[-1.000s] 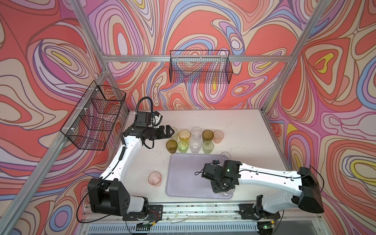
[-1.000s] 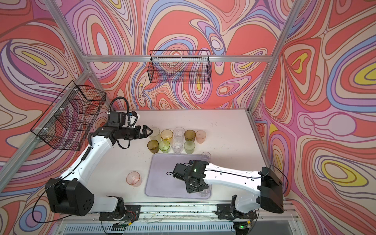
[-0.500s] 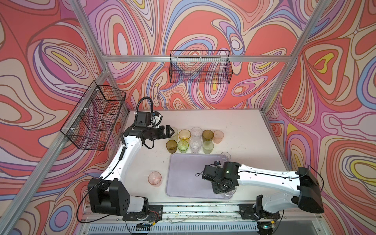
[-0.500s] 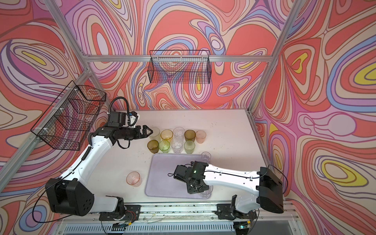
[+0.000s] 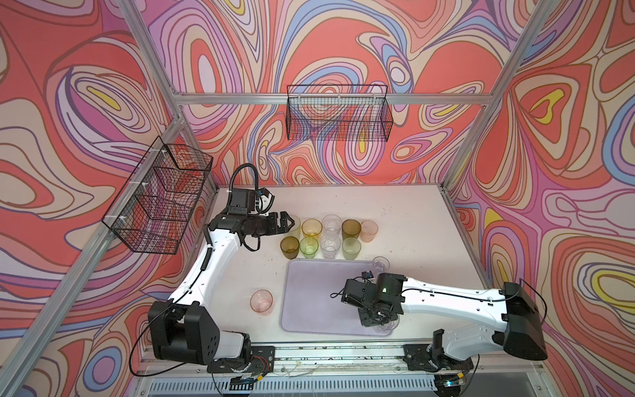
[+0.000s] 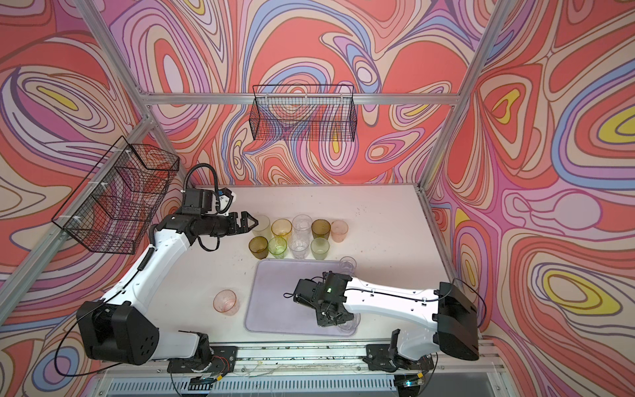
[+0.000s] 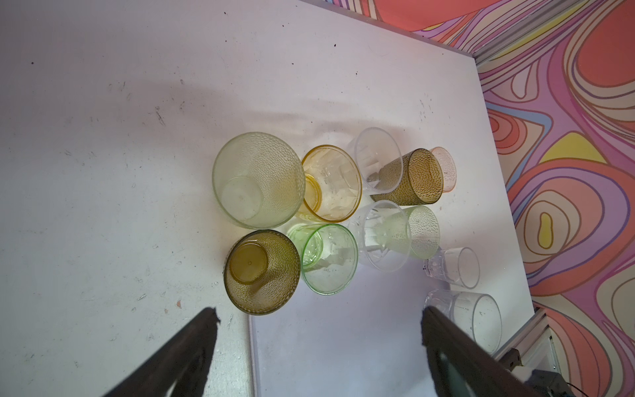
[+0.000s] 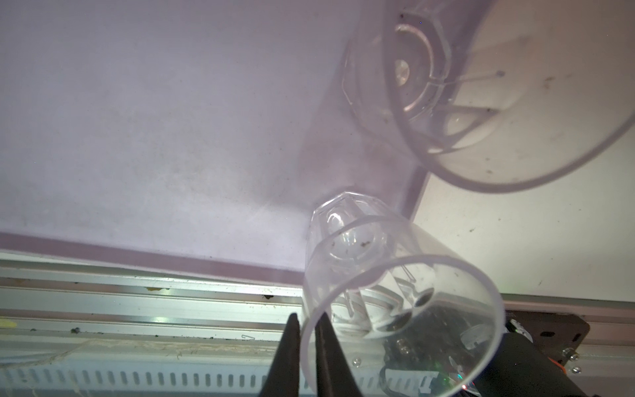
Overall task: Place the glasses into the tray
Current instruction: Place the glass on the tray.
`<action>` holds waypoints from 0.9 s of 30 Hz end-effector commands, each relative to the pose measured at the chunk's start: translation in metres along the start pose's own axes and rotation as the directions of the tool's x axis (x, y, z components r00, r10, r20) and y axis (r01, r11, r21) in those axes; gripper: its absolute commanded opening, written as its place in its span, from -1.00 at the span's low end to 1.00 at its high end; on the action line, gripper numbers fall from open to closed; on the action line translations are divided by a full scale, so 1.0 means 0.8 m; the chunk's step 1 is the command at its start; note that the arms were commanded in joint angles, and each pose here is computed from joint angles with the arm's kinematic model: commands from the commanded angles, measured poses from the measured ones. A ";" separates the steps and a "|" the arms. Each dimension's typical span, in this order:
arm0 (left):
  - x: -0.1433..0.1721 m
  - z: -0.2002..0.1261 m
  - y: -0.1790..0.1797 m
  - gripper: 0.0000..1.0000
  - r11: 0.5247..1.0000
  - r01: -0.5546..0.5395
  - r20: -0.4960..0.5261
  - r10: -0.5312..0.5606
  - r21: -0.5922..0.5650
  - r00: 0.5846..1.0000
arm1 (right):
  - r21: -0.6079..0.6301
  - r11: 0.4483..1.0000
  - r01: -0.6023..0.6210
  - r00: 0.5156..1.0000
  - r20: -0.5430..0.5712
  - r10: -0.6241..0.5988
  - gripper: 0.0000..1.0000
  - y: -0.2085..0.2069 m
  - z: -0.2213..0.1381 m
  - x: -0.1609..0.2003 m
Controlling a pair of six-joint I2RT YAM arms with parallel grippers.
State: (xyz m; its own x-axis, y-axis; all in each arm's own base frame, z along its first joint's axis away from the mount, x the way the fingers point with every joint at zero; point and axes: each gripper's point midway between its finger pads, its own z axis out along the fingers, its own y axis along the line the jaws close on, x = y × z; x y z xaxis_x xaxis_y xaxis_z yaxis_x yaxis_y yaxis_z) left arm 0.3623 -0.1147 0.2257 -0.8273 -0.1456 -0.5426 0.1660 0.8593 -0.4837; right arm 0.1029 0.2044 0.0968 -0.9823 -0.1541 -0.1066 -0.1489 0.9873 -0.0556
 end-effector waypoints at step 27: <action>0.000 -0.001 -0.008 0.91 1.000 -0.010 -0.013 0.010 0.023 1.000 | 0.009 0.999 0.044 0.964 0.263 -0.045 -0.38 -0.051 -0.122 -0.155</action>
State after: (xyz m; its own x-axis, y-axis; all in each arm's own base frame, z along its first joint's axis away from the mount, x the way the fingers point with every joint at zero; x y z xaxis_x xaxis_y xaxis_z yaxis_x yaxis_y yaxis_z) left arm 0.3626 -0.1162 0.2235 -0.8326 -0.1436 -0.5350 0.1674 0.8554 -0.4901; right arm 0.2030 0.1878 0.2003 -0.9342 -0.1433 -0.3268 -0.1361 0.9897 -0.0451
